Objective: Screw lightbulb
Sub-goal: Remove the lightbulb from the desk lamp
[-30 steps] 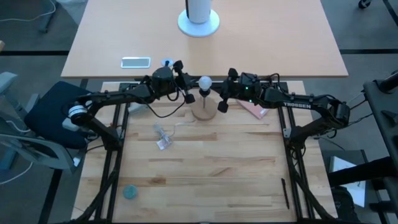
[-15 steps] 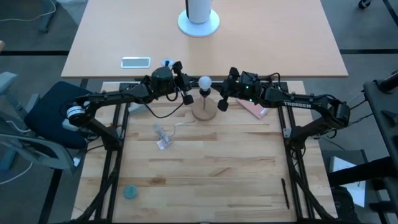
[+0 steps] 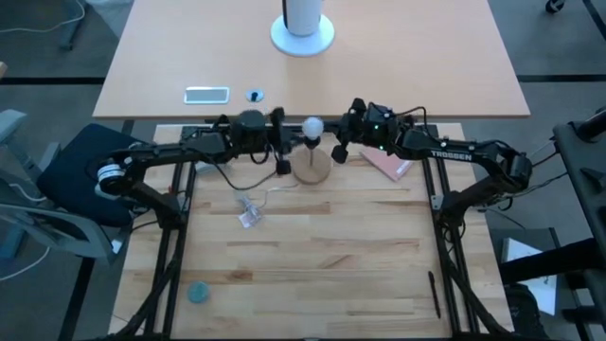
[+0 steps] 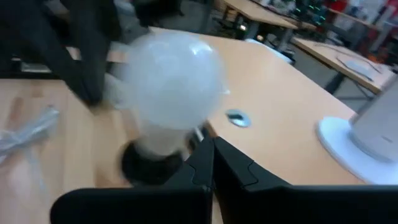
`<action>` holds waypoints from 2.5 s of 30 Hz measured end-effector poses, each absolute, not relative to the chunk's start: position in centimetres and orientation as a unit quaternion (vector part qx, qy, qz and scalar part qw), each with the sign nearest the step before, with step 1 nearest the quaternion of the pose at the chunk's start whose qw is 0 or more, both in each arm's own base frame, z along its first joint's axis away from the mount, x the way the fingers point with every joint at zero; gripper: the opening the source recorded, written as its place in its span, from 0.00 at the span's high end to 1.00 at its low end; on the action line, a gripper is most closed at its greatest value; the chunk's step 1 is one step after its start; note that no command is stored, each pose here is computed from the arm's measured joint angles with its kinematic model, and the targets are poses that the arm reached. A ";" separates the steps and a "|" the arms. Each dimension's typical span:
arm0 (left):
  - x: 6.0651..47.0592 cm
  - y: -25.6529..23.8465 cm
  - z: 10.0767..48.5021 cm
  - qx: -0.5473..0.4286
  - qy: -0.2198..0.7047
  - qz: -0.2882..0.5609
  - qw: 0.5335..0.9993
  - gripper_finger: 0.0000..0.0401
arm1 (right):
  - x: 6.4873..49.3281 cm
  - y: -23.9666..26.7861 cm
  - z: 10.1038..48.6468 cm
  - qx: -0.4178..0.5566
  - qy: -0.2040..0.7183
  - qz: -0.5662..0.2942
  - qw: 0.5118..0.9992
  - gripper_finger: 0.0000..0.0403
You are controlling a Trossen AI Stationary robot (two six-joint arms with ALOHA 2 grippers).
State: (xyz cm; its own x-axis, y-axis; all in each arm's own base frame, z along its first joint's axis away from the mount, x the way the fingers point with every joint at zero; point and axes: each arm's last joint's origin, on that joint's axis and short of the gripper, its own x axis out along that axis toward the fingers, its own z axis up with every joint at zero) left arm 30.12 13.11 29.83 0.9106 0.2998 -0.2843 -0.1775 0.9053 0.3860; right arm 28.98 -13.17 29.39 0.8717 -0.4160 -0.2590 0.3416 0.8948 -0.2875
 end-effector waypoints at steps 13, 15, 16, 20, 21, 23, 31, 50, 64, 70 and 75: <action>30.1 14.1 30.4 0.212 0.168 0.235 0.934 1.00 | 28.5 -12.7 30.1 -0.114 0.145 -0.142 0.973 1.00; 30.4 14.3 30.0 0.215 0.170 0.236 0.932 1.00 | 28.5 -12.7 30.1 -0.115 0.140 -0.140 0.973 1.00; 30.4 14.3 30.0 0.215 0.170 0.237 0.932 1.00 | 28.6 -12.8 30.1 -0.117 0.137 -0.140 0.974 1.00; 30.5 14.1 29.9 0.216 0.172 0.238 0.931 1.00 | 28.9 -13.0 29.8 -0.118 0.138 -0.140 0.973 1.00; 30.5 14.1 29.9 0.215 0.173 0.237 0.931 1.00 | 28.9 -13.2 29.7 -0.118 0.138 -0.143 0.973 1.00; 30.4 13.9 30.0 0.215 0.177 0.232 0.932 1.00 | 28.9 -13.3 29.7 -0.117 0.142 -0.164 0.969 1.00; 29.9 13.1 30.0 0.205 0.205 0.203 0.935 1.00 | 28.5 -13.6 29.4 -0.115 0.168 -0.185 0.961 1.00; 30.3 13.6 30.4 0.216 0.164 0.216 0.938 1.00 | 28.3 -13.3 30.1 -0.126 0.145 -0.159 0.968 1.00; 29.7 13.6 31.4 0.216 0.153 0.241 0.934 1.00 | 28.4 -12.9 30.1 -0.126 0.130 -0.094 0.979 1.00; 30.3 13.8 30.7 0.222 0.153 0.223 0.937 1.00 | 28.6 -13.1 30.2 -0.123 0.123 -0.109 0.979 1.00; 30.4 13.0 30.4 0.213 0.156 0.152 0.953 1.00 | 28.3 -13.4 30.2 -0.124 0.134 -0.146 0.972 1.00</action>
State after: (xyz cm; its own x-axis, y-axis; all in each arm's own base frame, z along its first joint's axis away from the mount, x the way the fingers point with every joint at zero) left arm 30.40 12.99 30.40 0.9050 0.3566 -0.2320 -0.2240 0.8631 0.4526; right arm 28.33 -13.43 30.19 0.9217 -0.3169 -0.2239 0.2507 0.9268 -0.2798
